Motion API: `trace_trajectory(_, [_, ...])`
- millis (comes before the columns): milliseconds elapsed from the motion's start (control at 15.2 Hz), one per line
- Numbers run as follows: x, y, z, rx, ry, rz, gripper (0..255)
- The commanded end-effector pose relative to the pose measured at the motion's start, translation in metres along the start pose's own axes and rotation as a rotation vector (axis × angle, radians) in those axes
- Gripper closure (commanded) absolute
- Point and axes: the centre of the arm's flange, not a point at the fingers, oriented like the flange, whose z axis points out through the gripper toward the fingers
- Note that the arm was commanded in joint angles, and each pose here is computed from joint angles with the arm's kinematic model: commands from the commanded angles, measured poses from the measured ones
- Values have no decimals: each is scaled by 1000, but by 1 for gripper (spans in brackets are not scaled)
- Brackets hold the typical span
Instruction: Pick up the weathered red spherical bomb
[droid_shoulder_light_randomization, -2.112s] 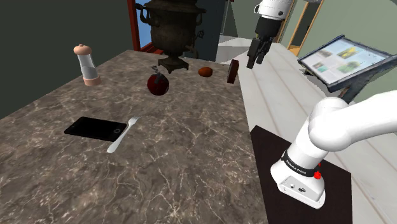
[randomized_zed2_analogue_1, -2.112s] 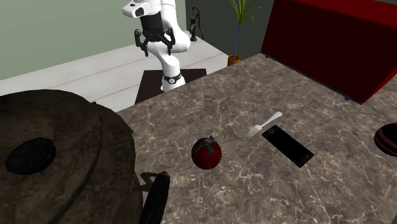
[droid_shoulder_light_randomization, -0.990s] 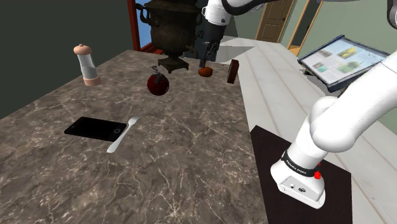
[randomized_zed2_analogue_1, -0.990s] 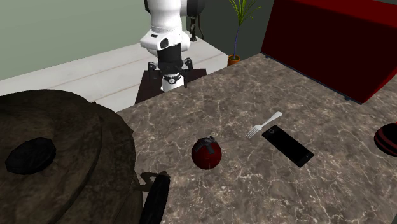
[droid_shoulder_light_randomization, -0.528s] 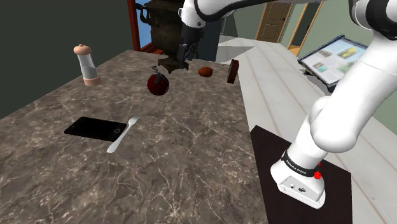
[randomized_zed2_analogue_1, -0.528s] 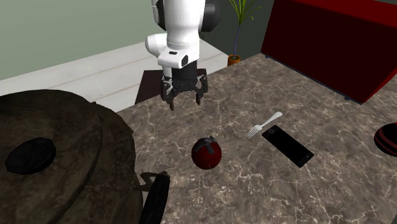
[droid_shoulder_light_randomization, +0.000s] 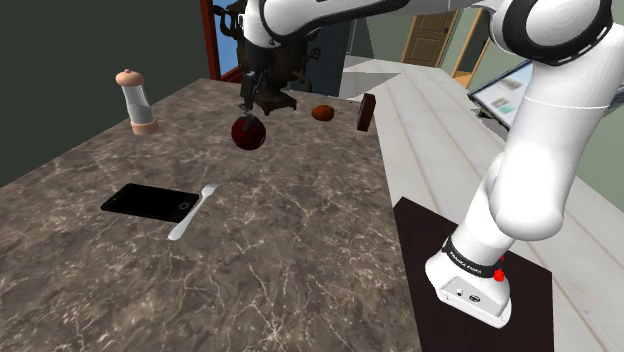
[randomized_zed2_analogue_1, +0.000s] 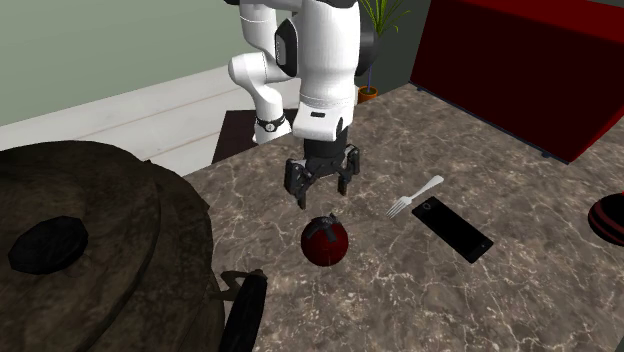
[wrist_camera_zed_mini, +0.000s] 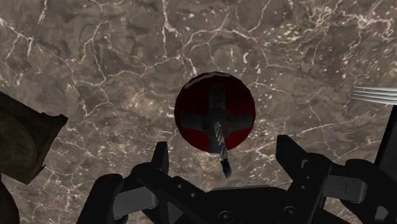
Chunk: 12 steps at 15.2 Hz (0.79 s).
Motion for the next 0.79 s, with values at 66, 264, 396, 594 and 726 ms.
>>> trace_trajectory(66, [9,-1,11,-3,6,-13,0])
trace_trajectory(264, [6,-3,27,-3,6,-13,0])
trace_trajectory(396, [4,-5,37,-3,6,-13,0])
trace_trajectory(594, [4,-5,39,-3,6,-13,255])
trace_trajectory(726, [4,-6,39,-3,6,-13,255])
